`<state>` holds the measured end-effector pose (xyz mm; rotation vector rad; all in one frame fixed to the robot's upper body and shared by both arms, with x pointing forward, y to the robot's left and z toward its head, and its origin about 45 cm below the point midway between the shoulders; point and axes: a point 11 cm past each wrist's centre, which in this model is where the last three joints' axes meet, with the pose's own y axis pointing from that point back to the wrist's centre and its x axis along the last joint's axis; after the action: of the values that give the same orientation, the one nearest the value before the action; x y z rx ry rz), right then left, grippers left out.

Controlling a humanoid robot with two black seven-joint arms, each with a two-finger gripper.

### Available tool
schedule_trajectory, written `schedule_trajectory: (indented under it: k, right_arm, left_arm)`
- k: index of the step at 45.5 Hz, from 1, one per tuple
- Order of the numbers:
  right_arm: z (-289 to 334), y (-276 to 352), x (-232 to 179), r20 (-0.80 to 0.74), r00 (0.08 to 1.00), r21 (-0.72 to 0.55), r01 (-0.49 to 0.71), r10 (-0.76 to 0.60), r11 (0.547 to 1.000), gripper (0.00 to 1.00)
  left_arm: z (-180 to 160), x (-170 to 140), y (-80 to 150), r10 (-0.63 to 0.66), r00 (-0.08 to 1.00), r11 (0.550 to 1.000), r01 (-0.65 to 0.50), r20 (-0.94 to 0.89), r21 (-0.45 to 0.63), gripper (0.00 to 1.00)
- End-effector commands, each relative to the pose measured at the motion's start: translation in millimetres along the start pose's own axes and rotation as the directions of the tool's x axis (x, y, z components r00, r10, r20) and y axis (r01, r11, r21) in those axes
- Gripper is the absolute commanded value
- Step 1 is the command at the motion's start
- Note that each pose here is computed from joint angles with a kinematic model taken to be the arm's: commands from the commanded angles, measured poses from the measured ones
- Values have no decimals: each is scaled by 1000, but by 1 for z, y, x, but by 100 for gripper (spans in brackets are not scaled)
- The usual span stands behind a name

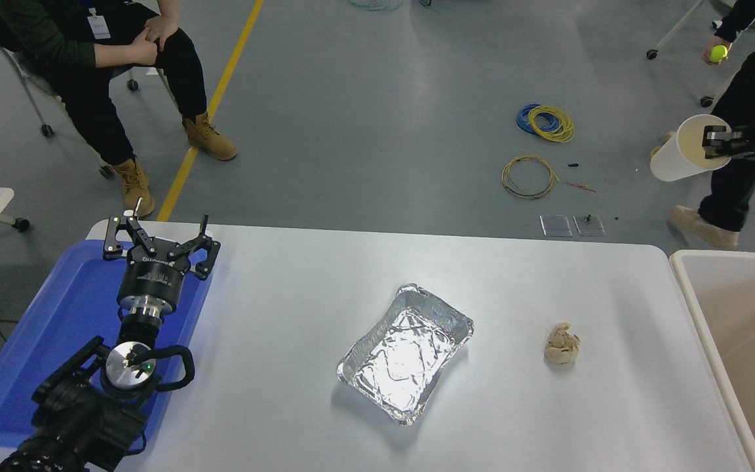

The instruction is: Pick up paper cup place in dustbin

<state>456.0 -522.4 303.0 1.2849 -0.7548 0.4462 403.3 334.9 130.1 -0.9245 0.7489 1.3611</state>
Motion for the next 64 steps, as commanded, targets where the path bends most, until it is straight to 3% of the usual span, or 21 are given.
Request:
schedule_trajectory:
  k: [1,10,28,48,64]
  right_arm:
    - [43,-14,-30,5,994,-130,-105,106,986,0]
    - [94,-13,-63,102,973,-348,-162,209,923,0]
    - [142,-18,-158,179,935,-481,-189,307,856,0]
    - [141,-26,-280,310,931,-494,-18,195,869,0]
    - [116,-36,-311,332,932,-458,24,146,888,0]
  left_arm:
    - [0,0,0,-1,1000,1000,1,-1,0,100]
    - [0,0,0,1,1000,1000,-1,-1,0,100]
    - [0,0,0,-1,1000,1000,1,-1,0,100]
    - [0,0,0,-1,1000,1000,1,-1,0,100]
    - [0,0,0,1,1000,1000,-1,1,0,100]
